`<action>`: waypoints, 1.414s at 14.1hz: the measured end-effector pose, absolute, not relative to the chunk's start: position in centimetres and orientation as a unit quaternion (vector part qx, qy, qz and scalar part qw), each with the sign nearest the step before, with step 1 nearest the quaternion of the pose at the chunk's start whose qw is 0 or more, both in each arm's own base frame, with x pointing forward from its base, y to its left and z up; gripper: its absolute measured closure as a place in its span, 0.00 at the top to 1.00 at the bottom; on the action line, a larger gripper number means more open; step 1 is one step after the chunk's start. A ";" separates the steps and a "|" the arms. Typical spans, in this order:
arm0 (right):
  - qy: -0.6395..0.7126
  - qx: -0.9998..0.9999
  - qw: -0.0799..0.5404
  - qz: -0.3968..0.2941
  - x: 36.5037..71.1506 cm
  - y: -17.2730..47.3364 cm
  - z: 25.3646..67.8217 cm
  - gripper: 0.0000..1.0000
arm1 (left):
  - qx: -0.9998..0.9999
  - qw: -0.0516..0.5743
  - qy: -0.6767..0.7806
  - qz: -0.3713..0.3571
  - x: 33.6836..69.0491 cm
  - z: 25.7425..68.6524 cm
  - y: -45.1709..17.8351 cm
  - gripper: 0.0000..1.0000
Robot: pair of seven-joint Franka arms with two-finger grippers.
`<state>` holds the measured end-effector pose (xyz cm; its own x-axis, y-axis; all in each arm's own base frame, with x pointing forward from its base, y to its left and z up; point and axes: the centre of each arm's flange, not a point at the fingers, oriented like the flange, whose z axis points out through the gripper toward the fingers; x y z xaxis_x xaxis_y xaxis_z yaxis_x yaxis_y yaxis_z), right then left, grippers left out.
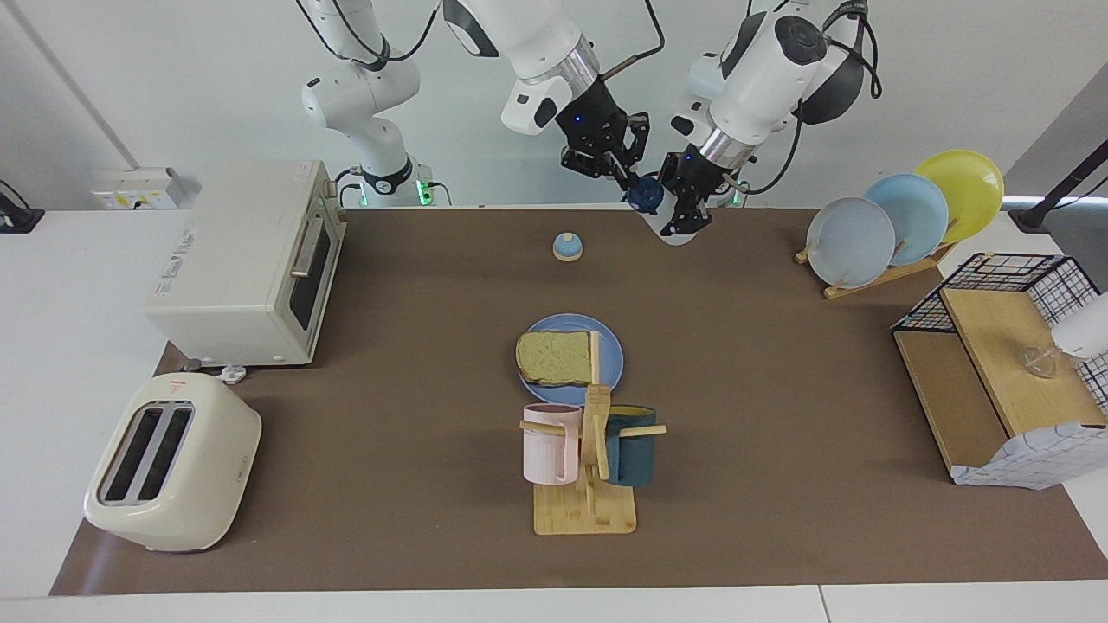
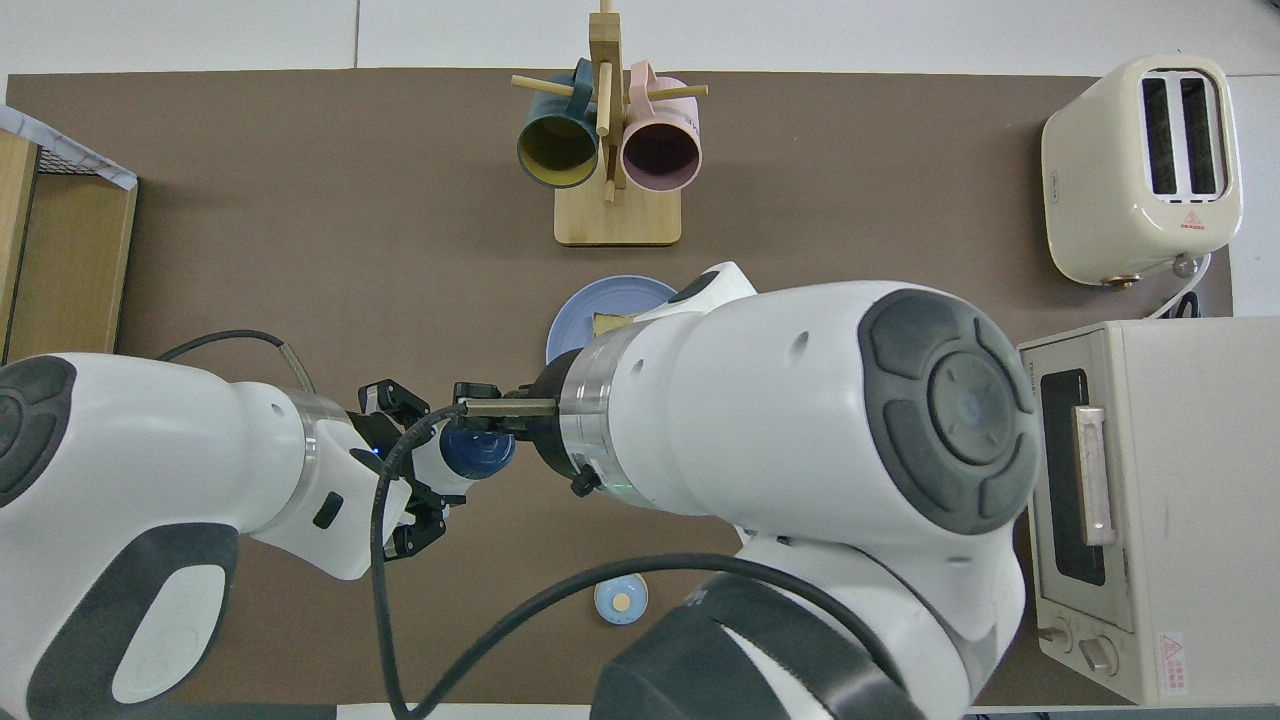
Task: Put bread on plate and add seasoning
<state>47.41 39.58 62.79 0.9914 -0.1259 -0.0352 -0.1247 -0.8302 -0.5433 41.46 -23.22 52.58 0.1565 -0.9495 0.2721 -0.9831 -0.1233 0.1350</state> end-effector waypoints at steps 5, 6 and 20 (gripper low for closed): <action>0.161 -0.931 0.325 0.049 49.1 37.7 62.0 0.12 | 0.752 0.143 -0.640 0.071 41.7 53.0 -23.3 0.47; 0.177 -0.926 0.329 0.054 49.1 37.7 61.8 0.12 | 0.753 0.143 -0.639 0.071 41.7 53.0 -23.2 0.47; 0.070 -0.951 0.298 -0.035 48.9 37.7 61.6 0.10 | 0.755 0.144 -0.637 0.068 41.7 52.6 -23.1 0.47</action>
<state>48.86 37.68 61.60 0.9877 -0.1545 0.0253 -0.1125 -0.8130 -0.5713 41.65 -23.11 52.62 0.1801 -0.9413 0.2856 -0.9802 -0.1477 0.1316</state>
